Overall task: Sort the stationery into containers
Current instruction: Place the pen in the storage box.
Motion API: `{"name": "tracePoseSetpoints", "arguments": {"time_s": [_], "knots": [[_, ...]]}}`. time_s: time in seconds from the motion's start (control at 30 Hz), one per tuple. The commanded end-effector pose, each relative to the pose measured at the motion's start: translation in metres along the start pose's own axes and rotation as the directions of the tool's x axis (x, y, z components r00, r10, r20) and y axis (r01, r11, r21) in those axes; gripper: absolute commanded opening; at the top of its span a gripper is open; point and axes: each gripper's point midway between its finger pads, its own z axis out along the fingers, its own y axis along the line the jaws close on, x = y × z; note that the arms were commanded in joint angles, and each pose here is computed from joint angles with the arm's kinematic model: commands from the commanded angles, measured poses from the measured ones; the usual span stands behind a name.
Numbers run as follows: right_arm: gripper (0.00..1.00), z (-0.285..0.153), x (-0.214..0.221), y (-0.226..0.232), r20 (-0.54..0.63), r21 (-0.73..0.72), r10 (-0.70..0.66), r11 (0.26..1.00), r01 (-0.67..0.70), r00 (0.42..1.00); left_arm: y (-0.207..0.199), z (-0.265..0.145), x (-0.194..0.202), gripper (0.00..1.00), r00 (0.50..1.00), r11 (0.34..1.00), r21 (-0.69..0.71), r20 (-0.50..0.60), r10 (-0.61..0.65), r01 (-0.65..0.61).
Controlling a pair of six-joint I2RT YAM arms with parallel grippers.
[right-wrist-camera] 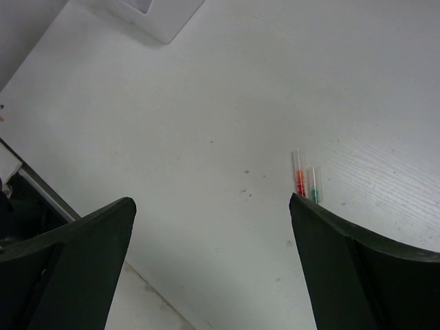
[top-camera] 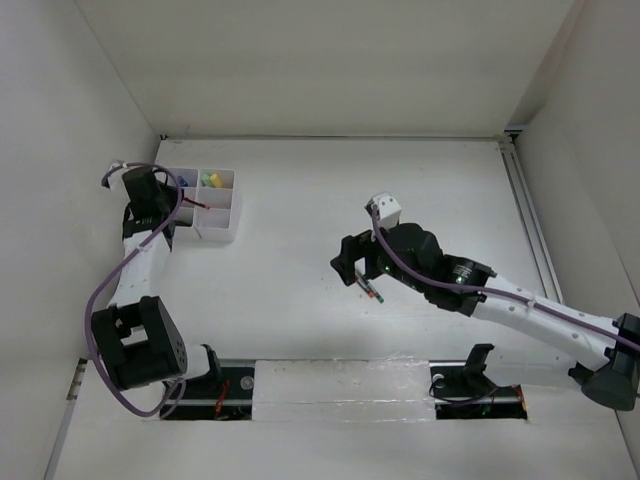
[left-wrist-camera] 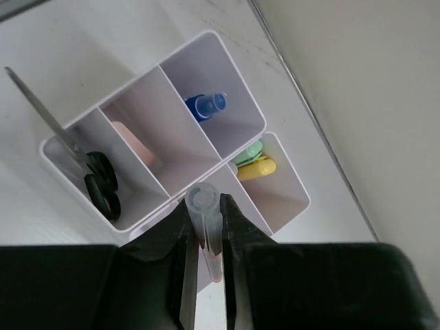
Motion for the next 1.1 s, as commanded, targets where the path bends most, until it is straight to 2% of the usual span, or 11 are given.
{"name": "tracePoseSetpoints", "arguments": {"time_s": [0.0,0.37,0.83,1.07], "knots": [[1.00,-0.006,-0.012,0.003,0.051,-0.034,0.004,0.999,-0.002,0.999,-0.007,-0.010,-0.022,0.00,0.990,0.999,0.017,0.129,-0.048,0.046],[1.00,-0.007,-0.006,-0.026,0.052,0.020,0.017,1.000,-0.018,0.999,0.017,0.028,0.022,0.00,0.999,0.998,-0.055,0.014,-0.034,0.034],[1.00,-0.007,-0.003,-0.036,0.043,0.028,0.028,0.999,-0.030,0.999,0.019,0.040,0.035,0.00,0.999,0.998,-0.045,-0.029,-0.043,0.041],[1.00,-0.007,-0.003,-0.038,0.042,0.028,0.022,0.999,-0.024,0.999,0.020,0.042,0.039,0.07,0.998,0.998,-0.046,-0.044,-0.043,0.041]]}}
